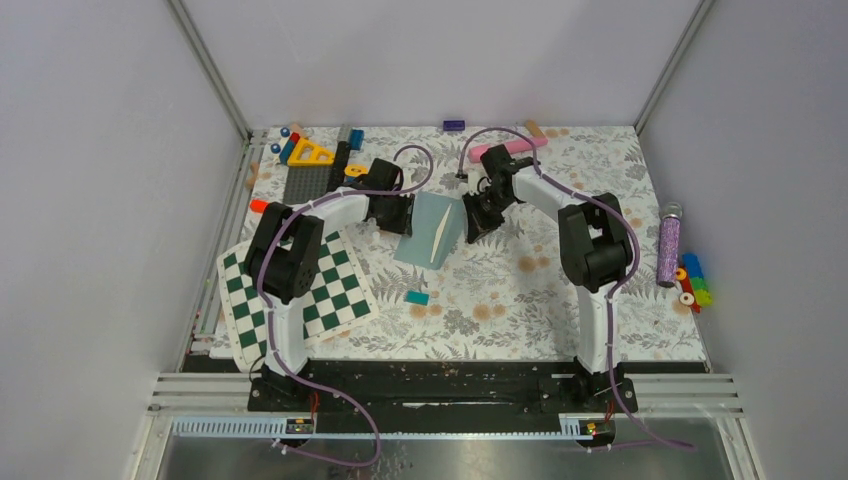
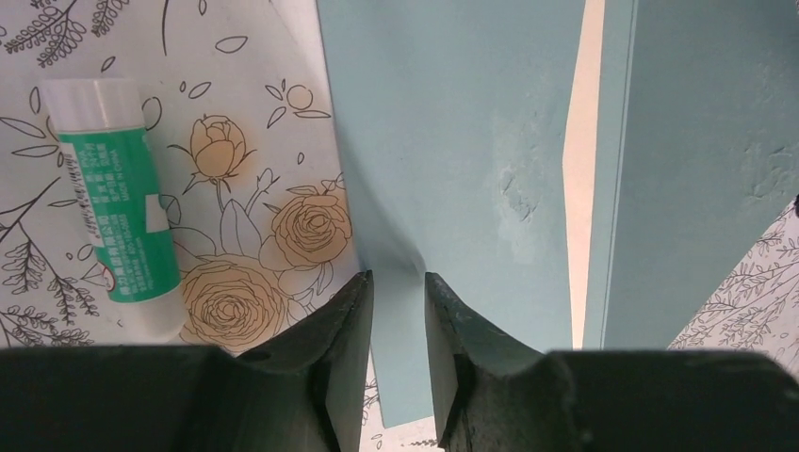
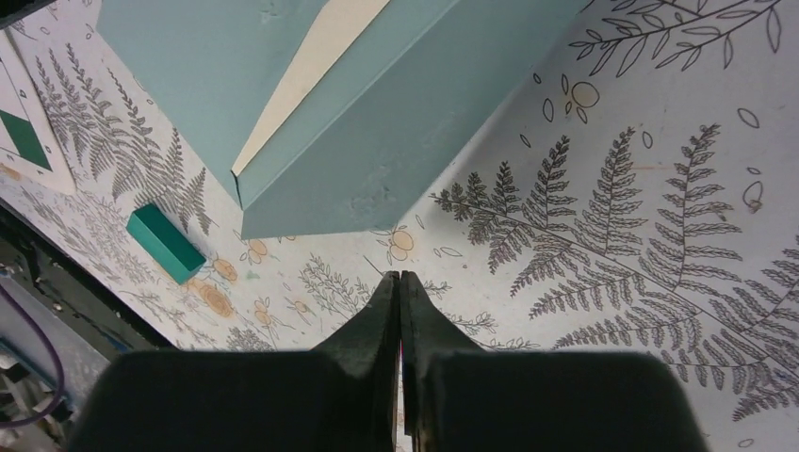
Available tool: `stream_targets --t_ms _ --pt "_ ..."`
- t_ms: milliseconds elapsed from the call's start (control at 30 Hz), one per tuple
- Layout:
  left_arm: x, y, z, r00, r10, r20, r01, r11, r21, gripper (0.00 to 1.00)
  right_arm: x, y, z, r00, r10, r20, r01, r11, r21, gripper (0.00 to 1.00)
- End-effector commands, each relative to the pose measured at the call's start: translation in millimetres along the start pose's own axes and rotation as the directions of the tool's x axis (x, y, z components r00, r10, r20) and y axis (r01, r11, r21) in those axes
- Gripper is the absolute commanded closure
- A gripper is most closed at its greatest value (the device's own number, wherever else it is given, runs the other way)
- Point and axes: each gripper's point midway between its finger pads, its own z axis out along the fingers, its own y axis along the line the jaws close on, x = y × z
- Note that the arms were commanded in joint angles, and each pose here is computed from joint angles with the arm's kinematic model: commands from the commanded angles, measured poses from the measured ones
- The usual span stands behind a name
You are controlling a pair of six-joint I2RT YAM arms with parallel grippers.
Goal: Place the letter into the envelope and seal it
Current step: Seal the envelope flap on the envelope.
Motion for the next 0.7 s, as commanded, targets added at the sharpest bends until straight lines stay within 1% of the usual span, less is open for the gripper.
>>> stream_targets --t_ms 0,167,433,567,667 --pt "9.9 -2.3 10.7 0.999 -0.022 -0.044 0.023 1.0 0.018 0.72 -17.6 14.9 -7.6 0.997 0.065 0.037 -0.063 0.997 -0.052 1.0" --pt "15.8 -2.7 14.2 0.998 -0.031 -0.061 0.033 0.999 0.026 0.72 -39.4 34.1 -6.0 0.989 0.118 0.088 -0.102 0.981 -0.164 1.0" --pt "18.1 -2.6 14.4 0.997 -0.032 -0.066 0.034 0.999 0.027 0.73 -56.5 41.1 8.7 0.987 0.141 0.082 -0.123 0.974 -0.192 1.0" --pt "18.2 -1.6 14.1 0.997 -0.032 -0.065 0.033 0.999 0.025 0.73 -58.2 47.8 -7.5 0.986 0.117 0.117 -0.092 0.976 -0.199 1.0" --pt "18.8 -1.7 14.3 0.997 -0.034 -0.068 0.036 0.999 0.029 0.73 -61.4 39.3 -32.3 0.969 0.124 0.215 -0.09 0.983 -0.161 1.0"
